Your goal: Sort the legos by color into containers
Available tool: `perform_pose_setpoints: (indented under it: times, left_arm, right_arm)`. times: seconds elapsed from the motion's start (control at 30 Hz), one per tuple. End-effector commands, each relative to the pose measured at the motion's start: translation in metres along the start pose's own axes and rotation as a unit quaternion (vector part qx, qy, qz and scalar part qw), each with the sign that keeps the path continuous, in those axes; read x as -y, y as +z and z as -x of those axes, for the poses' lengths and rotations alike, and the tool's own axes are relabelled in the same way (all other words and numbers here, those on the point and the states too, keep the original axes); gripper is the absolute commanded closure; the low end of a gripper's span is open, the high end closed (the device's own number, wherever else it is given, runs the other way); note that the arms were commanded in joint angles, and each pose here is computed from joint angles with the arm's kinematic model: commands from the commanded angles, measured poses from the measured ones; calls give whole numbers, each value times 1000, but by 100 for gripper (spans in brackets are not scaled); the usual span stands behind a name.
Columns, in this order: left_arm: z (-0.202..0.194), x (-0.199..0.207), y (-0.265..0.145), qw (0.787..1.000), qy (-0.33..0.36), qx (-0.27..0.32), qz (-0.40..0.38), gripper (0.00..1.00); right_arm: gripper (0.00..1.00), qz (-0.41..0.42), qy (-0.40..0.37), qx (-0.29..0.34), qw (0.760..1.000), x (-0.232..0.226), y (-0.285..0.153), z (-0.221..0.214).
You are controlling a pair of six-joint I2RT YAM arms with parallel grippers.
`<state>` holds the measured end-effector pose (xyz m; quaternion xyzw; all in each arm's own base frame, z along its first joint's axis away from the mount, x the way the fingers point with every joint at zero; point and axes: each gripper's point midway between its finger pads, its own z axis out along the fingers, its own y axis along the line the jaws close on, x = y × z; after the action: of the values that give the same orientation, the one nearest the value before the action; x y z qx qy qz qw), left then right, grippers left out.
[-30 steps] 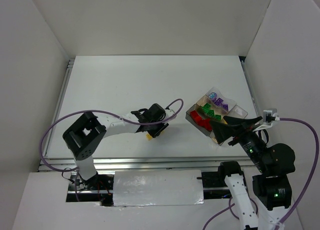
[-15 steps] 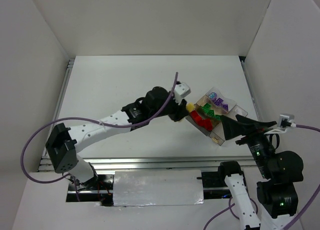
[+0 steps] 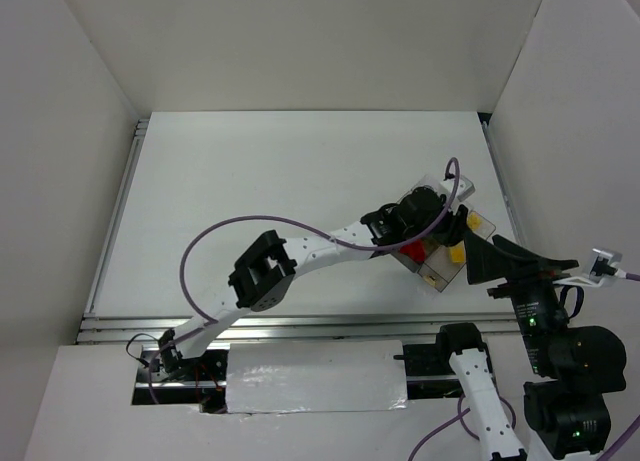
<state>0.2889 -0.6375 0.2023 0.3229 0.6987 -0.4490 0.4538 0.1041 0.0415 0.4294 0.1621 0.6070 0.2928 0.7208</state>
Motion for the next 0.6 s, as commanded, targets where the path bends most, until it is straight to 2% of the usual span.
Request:
perform_pose_setpoints:
  times: [0.0,0.13,0.23,0.33,0.37,0.43,0.47,0.5,0.53,0.57]
  left_arm:
    - [35,5,17,998,-8,58,-11,100]
    - [24,-3,20,998,-17,61,1,100]
    - [17,-7,22,998,-22,59,7,96]
    - [13,-7,24,998,-24,59,3,77]
    - [11,-7,25,998,-26,58,2,63]
    - [10,-7,24,998,-26,57,1,49]
    - [12,-7,24,998,-29,59,1,24]
    - [15,-5,21,998,-29,61,1,12]
    - [18,-5,19,998,-27,64,2,1]
    - [17,-7,16,998,-24,60,6,0]
  right_arm:
    - [0,13,0,-7,1000,-6,-3,1]
    - [0,14,-4,-11,1000,-4,-2,-2]
    - [0,13,-4,-14,1000,-2,0,-4]
    - [0,12,-4,-20,1000,0,3,-9]
    - [0,13,-5,-24,1000,0,4,-10]
    - [0,11,-5,-24,1000,1,5,-11]
    - [0,12,-6,-24,1000,1,6,-11]
    - [0,12,-6,-25,1000,1,6,-11]
    - [0,12,-7,-24,1000,1,6,-10]
    - [0,13,-9,-23,1000,0,6,-9]
